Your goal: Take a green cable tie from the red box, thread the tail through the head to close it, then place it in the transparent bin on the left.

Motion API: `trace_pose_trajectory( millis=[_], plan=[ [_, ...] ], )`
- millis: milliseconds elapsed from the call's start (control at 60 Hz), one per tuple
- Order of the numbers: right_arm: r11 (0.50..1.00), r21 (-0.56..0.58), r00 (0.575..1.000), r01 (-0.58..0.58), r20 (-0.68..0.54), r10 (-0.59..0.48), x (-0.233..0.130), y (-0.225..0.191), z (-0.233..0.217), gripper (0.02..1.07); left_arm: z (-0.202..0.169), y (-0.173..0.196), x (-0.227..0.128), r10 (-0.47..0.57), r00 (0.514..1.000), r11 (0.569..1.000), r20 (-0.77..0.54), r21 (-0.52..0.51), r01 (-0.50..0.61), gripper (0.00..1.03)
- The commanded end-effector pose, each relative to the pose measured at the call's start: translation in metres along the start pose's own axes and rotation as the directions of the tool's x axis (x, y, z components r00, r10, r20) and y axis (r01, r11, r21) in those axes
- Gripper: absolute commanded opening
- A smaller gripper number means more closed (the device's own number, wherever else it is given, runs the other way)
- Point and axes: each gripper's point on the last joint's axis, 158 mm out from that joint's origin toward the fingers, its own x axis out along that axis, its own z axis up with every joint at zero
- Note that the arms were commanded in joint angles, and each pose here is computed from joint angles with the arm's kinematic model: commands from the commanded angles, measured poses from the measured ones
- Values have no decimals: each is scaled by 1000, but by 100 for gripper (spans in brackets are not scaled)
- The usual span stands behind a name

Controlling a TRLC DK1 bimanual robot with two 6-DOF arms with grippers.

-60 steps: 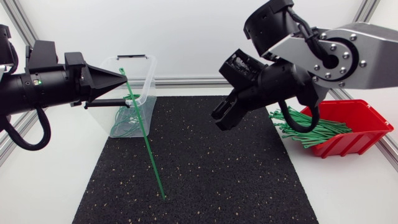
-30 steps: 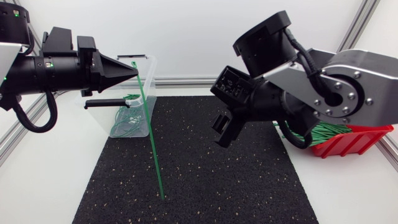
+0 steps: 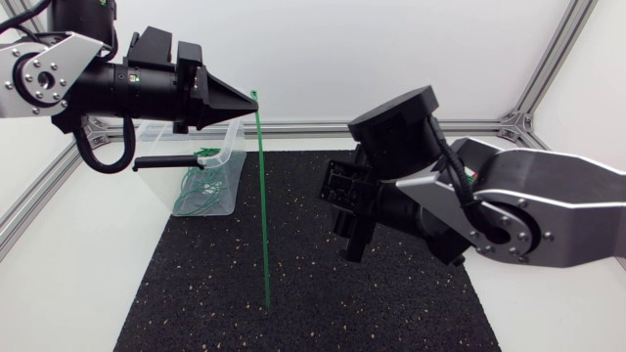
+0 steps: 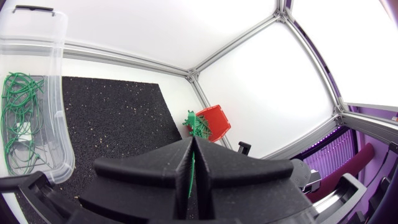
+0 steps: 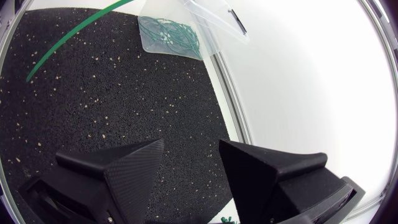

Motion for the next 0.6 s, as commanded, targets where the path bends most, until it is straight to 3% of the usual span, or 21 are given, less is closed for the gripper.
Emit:
trace_pose_trajectory(
  millis=[0, 333, 417, 583],
  plan=[
    [998, -62, 1000, 26, -2, -26, 1, 2, -10, 69, 6, -5, 13, -18, 999, 999, -31, 43, 19, 3],
    [980, -175, 995, 91, 59, -82, 2, 0, -3, 74, 1, 4, 39, -33, 992, 996, -118, 80, 43, 3],
    [959, -235, 983, 159, 124, -133, -1, -7, 9, 79, -2, 5, 43, -36, 991, 995, -131, 90, 48, 3],
    [917, -346, 970, 199, 203, -134, 0, -3, 23, 84, -8, 5, 50, -44, 985, 991, -168, 116, 64, 3]
  ],
)
